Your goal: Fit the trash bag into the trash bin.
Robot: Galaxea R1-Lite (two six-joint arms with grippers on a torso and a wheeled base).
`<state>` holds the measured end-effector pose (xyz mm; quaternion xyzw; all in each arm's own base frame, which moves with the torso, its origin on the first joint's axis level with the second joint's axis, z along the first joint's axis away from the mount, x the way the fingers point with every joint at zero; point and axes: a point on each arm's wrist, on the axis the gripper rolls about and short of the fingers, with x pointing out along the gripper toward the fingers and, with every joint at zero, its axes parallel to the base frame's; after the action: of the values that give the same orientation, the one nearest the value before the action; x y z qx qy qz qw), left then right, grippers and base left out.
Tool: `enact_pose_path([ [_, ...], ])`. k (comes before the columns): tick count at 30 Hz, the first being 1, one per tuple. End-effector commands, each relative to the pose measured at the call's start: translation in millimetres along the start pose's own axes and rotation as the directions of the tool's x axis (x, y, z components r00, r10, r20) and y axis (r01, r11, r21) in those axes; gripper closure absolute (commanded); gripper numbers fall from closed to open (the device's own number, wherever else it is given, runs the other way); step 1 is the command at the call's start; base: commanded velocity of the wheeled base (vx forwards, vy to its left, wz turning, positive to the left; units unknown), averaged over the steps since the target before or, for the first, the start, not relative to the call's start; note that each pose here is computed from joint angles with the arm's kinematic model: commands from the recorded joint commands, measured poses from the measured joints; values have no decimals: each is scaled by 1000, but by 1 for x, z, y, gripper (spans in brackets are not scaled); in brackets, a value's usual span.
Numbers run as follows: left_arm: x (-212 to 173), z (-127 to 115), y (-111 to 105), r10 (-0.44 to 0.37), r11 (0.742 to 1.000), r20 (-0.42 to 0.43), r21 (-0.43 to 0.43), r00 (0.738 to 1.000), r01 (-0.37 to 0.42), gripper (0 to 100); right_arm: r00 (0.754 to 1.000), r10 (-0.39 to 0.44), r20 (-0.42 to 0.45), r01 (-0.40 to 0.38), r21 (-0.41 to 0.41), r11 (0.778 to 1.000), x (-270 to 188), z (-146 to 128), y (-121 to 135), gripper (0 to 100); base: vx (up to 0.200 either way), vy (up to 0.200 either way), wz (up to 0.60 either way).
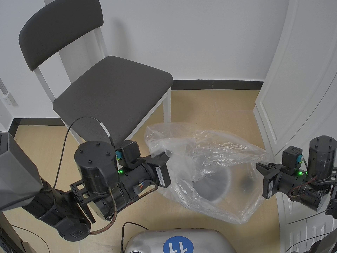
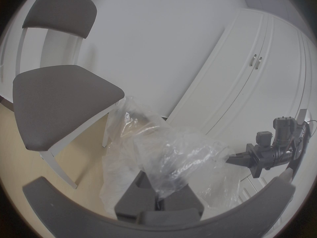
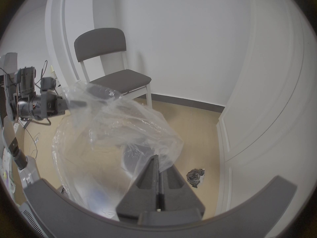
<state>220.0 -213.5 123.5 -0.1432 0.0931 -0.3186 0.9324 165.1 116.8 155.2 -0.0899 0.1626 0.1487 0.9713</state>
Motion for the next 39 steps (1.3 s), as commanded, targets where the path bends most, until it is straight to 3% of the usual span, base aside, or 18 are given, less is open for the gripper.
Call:
enact_pose_path([
  [1, 11, 7, 6, 22, 1000, 14, -6, 1000, -22, 100, 998, -9, -54, 8, -26, 1000, 21, -3, 3, 100, 0, 0, 0],
  [16, 53, -35, -4, -32, 999, -112, 8, 993, 33, 100, 999, 34, -21, -36, -90, 995, 50, 19, 12, 100, 0, 0, 0],
  [22, 75, -54, 0, -29, 999, -148, 9, 989, 31, 100, 996, 53, -72, -59, -88, 994, 68, 8, 19, 100, 0, 0, 0],
  [26, 89, -62, 7, -16, 1000, -150, 2, 989, 16, 100, 995, 93, -37, -95, -63, 993, 79, 3, 22, 100, 0, 0, 0],
  [39, 116, -88, 29, 30, 1000, -172, 1, 985, -31, 100, 997, 65, -42, -64, 19, 998, 120, -34, 10, 100, 0, 0, 0],
])
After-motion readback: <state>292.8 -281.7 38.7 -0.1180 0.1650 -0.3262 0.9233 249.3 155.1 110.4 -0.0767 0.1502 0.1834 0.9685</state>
